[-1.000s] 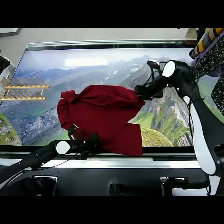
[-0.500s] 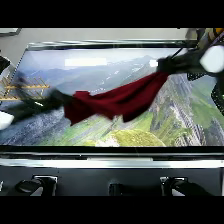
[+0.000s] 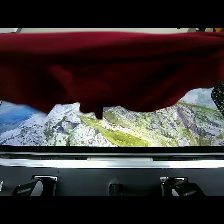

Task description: Fold the clothes and pants, and hang the long-sleeved shirts on hangers.

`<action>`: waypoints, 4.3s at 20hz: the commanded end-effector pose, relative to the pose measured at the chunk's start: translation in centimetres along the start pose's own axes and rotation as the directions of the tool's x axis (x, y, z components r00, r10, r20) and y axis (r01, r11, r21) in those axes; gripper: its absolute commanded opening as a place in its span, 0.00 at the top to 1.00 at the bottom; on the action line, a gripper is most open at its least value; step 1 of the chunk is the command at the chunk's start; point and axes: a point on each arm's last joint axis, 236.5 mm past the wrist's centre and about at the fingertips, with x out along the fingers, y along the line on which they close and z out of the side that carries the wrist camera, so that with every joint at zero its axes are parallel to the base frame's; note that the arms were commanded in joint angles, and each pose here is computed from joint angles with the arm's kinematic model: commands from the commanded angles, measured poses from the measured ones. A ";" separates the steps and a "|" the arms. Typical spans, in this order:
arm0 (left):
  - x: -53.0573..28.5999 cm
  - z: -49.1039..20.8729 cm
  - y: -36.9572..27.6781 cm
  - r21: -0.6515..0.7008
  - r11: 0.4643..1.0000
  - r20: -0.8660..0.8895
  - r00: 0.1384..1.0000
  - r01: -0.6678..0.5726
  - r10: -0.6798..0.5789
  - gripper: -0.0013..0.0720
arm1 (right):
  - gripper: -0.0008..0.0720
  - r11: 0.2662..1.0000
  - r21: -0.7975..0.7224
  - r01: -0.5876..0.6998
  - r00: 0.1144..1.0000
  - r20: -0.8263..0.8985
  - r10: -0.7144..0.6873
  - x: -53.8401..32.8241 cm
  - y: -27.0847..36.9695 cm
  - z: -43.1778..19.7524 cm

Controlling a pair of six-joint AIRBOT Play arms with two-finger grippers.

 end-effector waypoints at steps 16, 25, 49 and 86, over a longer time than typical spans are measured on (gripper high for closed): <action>25.1 -30.0 26.4 -0.023 0.902 -0.835 0.504 -0.431 0.219 0.97 | 0.95 0.950 0.306 0.069 0.633 -0.749 0.196 27.2 4.7 -35.9; 34.4 -43.4 28.4 0.013 0.923 -0.914 0.371 -0.384 0.167 0.96 | 0.95 0.918 0.349 0.188 0.552 -0.811 0.195 32.6 4.7 -48.2; 7.0 -34.2 28.2 0.009 0.818 -0.916 0.323 -0.575 0.237 0.44 | 0.49 0.811 0.423 0.405 0.138 -0.905 0.403 2.1 -5.8 -52.8; 1.2 -48.7 29.6 -0.214 0.715 -0.958 0.284 -0.666 -0.023 0.17 | 0.95 0.614 0.682 0.396 0.364 -0.731 0.577 6.1 -0.5 -53.9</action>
